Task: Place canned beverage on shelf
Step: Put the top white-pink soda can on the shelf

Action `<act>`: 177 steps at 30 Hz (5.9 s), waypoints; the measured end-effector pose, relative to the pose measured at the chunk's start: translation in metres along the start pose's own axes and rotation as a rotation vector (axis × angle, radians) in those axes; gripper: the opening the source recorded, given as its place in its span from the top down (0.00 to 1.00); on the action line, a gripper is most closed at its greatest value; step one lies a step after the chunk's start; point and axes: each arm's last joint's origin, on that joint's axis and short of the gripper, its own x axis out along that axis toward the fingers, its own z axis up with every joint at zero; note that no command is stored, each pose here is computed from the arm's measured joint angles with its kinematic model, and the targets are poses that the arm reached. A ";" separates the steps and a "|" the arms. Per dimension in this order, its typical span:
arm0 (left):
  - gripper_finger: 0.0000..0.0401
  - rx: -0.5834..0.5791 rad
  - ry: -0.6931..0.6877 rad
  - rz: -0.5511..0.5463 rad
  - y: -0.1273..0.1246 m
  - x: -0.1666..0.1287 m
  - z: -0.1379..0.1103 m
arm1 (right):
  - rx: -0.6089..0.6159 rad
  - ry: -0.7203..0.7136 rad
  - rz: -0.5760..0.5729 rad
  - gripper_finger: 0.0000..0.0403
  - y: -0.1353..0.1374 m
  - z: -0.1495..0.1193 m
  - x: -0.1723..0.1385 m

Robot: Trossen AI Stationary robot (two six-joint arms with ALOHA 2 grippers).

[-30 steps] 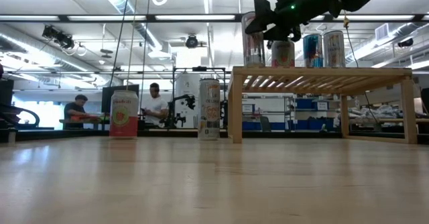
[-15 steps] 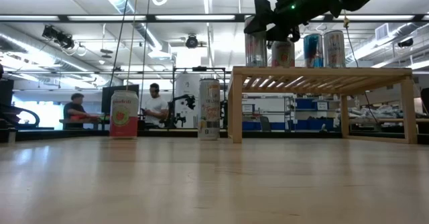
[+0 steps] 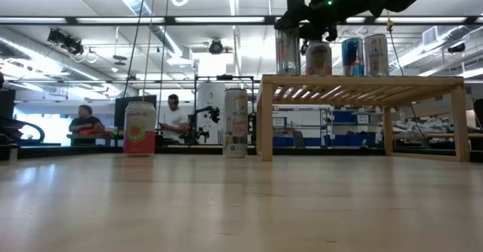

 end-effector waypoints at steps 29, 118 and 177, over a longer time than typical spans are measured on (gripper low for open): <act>0.29 -0.002 0.001 0.000 0.000 0.000 0.000 | 0.035 0.055 0.024 0.23 -0.002 0.096 -0.031; 0.29 -0.022 0.001 0.000 0.000 0.000 0.000 | -0.127 0.679 0.124 0.36 -0.013 0.105 0.022; 0.29 -0.022 0.001 0.000 0.000 0.000 0.000 | -0.279 0.513 0.550 0.36 -0.088 0.110 0.047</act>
